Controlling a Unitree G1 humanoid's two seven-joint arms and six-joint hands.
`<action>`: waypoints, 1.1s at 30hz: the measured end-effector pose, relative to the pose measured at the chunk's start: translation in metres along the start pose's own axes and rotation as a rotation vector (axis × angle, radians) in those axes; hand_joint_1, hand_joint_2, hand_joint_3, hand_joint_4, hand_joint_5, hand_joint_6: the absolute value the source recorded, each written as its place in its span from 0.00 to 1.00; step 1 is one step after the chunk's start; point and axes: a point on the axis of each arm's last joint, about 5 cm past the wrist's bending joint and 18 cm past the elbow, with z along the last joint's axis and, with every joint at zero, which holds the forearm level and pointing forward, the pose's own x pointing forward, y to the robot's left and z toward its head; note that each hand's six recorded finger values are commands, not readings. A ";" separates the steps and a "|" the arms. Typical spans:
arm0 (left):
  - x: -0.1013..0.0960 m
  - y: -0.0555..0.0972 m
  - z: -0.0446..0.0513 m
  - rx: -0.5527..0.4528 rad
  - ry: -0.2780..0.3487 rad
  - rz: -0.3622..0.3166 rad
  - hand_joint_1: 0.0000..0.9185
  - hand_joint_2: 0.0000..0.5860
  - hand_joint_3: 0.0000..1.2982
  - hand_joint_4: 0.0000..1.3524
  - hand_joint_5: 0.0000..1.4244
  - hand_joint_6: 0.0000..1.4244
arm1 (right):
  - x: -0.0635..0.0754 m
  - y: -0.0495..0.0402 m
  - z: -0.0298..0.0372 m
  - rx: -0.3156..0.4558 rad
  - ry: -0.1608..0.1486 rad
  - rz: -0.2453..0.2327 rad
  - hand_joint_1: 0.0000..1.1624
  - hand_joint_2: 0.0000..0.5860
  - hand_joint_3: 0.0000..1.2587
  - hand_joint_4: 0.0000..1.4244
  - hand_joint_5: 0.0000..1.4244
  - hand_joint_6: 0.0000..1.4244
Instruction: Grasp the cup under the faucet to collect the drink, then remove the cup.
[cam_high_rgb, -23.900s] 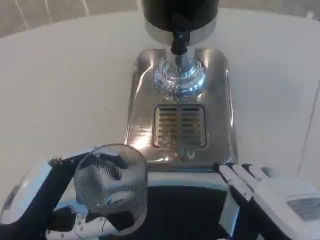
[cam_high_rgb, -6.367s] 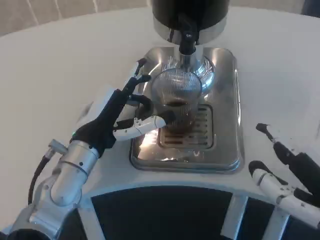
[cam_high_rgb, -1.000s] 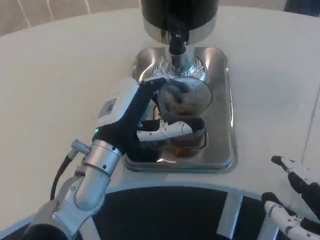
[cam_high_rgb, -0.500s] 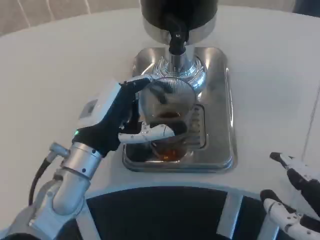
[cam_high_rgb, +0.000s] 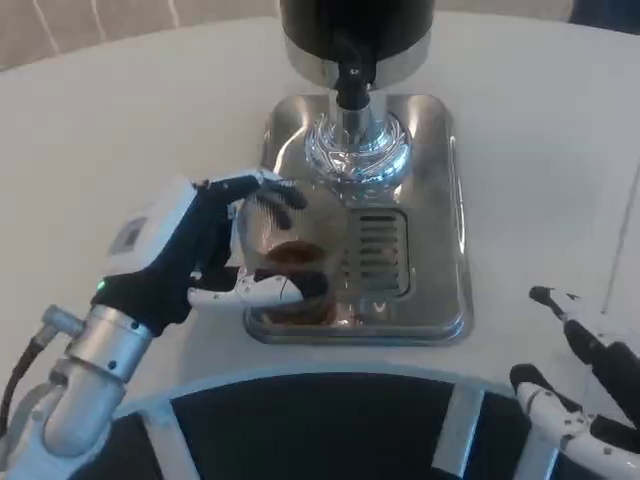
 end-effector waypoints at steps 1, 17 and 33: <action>-0.004 0.003 -0.0014 0.004 0.006 -0.004 0.67 0.00 0.74 0.84 0.95 1.00 | 0.001 -0.0005 0.0007 -0.005 -0.007 -0.002 0.15 0.82 0.03 0.00 0.00 0.00; -0.027 0.020 -0.0065 -0.022 0.048 0.012 0.68 0.00 0.73 0.85 0.95 1.00 | 0.011 -0.0026 0.0047 -0.036 -0.052 -0.007 0.13 0.82 0.02 0.00 0.00 0.00; -0.061 0.045 0.0068 -0.075 0.009 0.056 0.69 0.00 0.73 0.86 0.95 1.00 | 0.017 -0.0050 0.0189 -0.108 -0.145 -0.037 0.12 0.83 0.02 0.00 0.00 0.00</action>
